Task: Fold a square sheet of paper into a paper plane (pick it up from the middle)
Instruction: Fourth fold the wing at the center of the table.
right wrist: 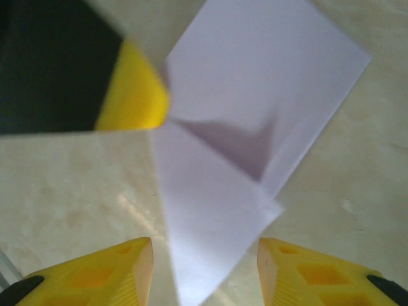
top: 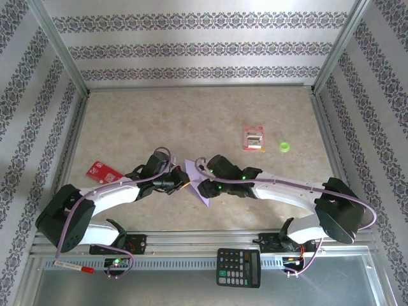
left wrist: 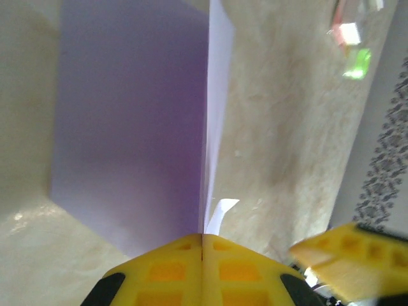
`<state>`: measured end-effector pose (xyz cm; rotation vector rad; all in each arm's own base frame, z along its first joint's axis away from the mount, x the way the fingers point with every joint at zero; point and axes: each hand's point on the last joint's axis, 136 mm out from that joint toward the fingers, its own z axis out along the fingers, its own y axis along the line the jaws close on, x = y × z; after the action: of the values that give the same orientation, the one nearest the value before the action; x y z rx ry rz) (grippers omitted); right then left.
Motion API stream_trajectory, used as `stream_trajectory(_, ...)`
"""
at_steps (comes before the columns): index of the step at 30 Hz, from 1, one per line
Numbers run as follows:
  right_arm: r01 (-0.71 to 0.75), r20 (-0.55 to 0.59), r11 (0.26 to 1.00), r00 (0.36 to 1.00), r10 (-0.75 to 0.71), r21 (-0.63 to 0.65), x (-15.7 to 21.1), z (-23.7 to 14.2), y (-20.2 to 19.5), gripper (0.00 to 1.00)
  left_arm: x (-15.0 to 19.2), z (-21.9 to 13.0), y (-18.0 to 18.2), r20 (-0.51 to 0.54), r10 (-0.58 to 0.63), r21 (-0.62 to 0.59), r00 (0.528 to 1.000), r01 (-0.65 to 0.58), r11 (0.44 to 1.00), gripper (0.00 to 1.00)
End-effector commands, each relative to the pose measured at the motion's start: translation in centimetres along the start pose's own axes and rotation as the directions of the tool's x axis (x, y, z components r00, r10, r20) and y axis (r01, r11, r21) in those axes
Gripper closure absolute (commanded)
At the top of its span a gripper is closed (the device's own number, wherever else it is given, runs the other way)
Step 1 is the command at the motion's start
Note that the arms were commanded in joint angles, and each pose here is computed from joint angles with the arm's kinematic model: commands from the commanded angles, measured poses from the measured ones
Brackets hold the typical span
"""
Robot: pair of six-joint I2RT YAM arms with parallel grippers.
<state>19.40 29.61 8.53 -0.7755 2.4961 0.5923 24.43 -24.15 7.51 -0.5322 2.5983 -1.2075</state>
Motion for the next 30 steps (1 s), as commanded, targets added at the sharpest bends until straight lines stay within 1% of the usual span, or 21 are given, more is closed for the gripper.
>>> stream_trajectory(1, 0.022, 0.074, 0.994, 0.997, -0.03, 0.108, -0.1, 0.4, 0.1, 0.53, -0.6, -0.7, -0.7, 0.047, -0.089, -0.008, 0.995, 0.09, 0.996, 1.0)
stream_trajectory(7, 0.044, 0.1, 0.977, 0.993, -0.066, 0.209, 0.5, 2.1, 0.3, 0.55, -0.8, -0.6, -1.3, 0.019, -0.097, -0.024, 0.995, 0.097, 0.995, 1.0)
stream_trajectory(12, 0.06, 0.089, 0.952, 0.992, -0.09, 0.3, 0.8, 3.2, -0.3, 0.59, -0.5, -0.5, -1.1, -0.005, -0.093, -0.046, 0.996, 0.093, 0.995, 1.0)
stream_trajectory(14, 0.059, 0.084, 0.946, 0.992, -0.09, 0.318, 0.9, 3.6, -0.5, 0.62, -0.5, -0.5, -1.0, -0.01, -0.087, -0.056, 0.996, 0.087, 0.995, 1.0)
stream_trajectory(19, 0.077, 0.074, 0.93, 0.991, -0.111, 0.361, 1.2, 4.1, -0.4, 0.63, -0.3, -0.1, -0.7, -0.028, -0.087, -0.065, 0.996, 0.085, 0.994, 1.0)
stream_trajectory(26, 0.083, 0.08, 0.919, 0.989, -0.123, 0.385, 0.8, 3.9, -0.1, 0.63, -0.1, 0.6, -0.6, -0.055, -0.082, -0.069, 0.995, 0.078, 0.995, 1.0)
stream_trajectory(30, 0.084, 0.067, 0.913, 0.99, -0.121, 0.4, 0.9, 4.1, -0.3, 0.65, -0.1, 0.8, -0.5, -0.06, -0.08, -0.071, 0.995, 0.075, 0.995, 1.0)
